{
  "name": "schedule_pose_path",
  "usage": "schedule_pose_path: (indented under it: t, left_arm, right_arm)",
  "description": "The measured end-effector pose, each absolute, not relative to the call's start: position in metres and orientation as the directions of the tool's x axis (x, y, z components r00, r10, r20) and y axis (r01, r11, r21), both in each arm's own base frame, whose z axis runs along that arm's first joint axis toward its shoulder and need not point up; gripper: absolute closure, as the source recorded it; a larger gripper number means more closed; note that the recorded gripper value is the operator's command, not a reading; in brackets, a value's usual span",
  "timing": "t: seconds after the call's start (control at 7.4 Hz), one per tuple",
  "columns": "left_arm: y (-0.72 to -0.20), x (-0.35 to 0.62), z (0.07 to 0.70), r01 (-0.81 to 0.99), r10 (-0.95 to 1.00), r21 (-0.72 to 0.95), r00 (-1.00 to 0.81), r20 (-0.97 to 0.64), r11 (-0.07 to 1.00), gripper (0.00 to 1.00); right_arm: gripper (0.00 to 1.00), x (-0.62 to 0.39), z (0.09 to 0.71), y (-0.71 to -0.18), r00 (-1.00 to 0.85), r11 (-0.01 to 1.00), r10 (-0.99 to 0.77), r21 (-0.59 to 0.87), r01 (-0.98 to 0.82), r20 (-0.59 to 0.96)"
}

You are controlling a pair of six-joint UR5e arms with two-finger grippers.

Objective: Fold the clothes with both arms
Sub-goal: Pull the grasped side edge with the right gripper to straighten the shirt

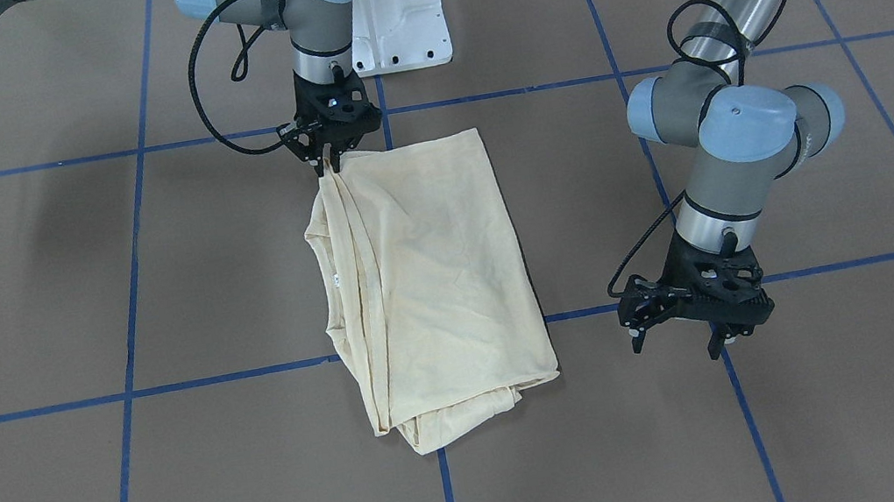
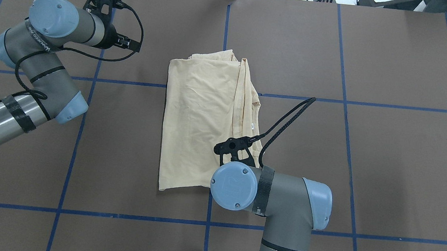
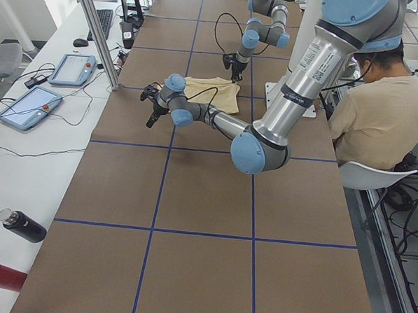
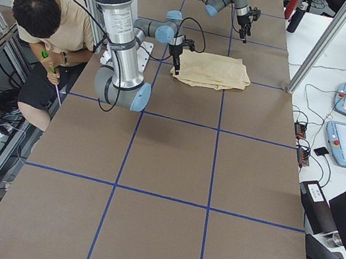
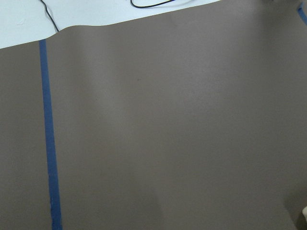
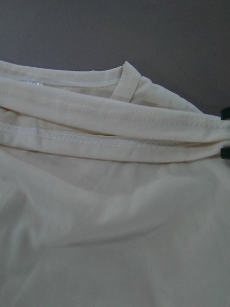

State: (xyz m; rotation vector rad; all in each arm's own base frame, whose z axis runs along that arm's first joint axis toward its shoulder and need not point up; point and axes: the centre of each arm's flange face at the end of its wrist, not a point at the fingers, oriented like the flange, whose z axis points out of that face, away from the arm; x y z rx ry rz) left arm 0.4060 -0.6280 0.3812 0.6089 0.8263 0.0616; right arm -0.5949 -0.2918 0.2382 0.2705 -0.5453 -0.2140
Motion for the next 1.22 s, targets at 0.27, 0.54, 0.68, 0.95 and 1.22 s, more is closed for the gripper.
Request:
schedule_pose_path:
  t: [0.27,0.54,0.68,0.95,1.22]
  left_arm:
    - [-0.628,0.406,0.381,0.179,0.282,0.531,0.686,-0.671,0.828,0.00]
    - [-0.628,0.406,0.381,0.179,0.282,0.531,0.685,-0.671,0.828,0.00]
    - [-0.628,0.406,0.381,0.180,0.282,0.531,0.685,-0.672,0.828,0.00]
    - [-0.628,0.406,0.381,0.180,0.281,0.531,0.685,-0.672,0.828,0.00]
    - [-0.628,0.406,0.381,0.179,0.282,0.531,0.685,-0.671,0.829,0.00]
  right_arm:
    - [1.00,-0.593,0.237,-0.293,0.833,0.943,-0.267,0.308,0.124,0.484]
    - [1.00,-0.579,0.247,-0.295,0.838,0.947,-0.250,0.303,0.106,0.485]
    - [1.00,-0.562,0.260,-0.292,0.841,0.948,-0.242,0.301,0.100,0.484]
    - [0.02,-0.535,0.290,-0.281,0.858,0.965,-0.161,0.261,0.033,0.488]
    - [0.00,-0.539,0.298,-0.262,0.853,0.974,-0.052,0.215,-0.072,0.520]
